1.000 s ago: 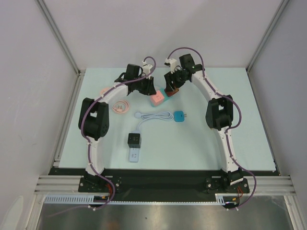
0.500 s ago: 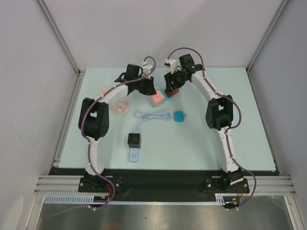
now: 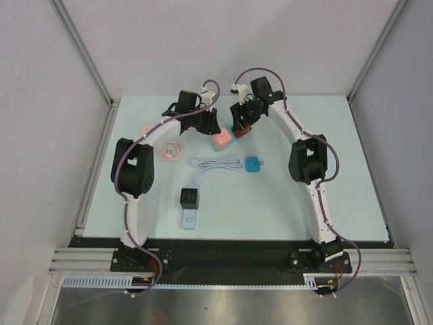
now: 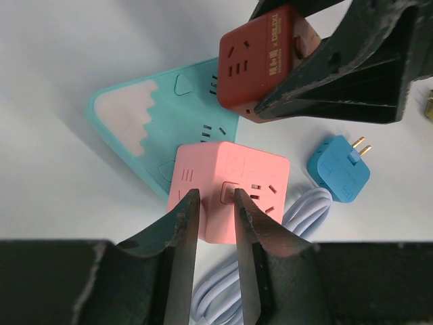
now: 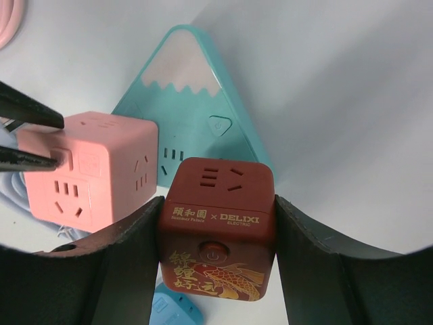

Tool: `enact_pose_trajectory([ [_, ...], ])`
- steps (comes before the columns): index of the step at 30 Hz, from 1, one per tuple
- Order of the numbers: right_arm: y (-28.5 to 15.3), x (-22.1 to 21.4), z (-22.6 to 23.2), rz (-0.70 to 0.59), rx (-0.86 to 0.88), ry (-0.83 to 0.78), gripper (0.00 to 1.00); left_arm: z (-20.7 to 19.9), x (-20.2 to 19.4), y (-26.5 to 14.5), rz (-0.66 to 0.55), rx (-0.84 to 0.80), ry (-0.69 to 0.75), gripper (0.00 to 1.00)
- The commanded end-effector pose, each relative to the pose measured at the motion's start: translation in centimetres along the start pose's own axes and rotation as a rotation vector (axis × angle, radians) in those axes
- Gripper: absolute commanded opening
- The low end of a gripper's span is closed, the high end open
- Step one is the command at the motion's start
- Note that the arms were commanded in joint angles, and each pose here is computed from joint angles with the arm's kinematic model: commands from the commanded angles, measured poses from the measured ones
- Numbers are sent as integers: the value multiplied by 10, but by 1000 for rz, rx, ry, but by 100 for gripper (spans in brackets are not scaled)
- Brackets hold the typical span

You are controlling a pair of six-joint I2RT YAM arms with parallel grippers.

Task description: Insert the plug

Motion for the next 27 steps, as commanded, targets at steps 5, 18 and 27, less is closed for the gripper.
enact_pose_trajectory([
  [5, 35, -13, 3, 62, -68, -35, 0, 1, 0, 9, -5, -8, 22, 32],
  [18, 52, -29, -4, 116, -71, 1, 0, 3, -8, 10, 18, 10, 11, 31],
  [27, 65, -50, -2, 68, -127, 66, 0, 3, -7, 7, 21, 26, 17, 31],
])
Point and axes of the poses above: each gripper's point midway between its finger pads, its own y axis out along the fingers, its own z axis along the line the jaws close on, x = y × z, the point moved 8 cm from there along -y, back along the fingers, and after that the axes turned 10 degrees about y, right-handed, at the moved point
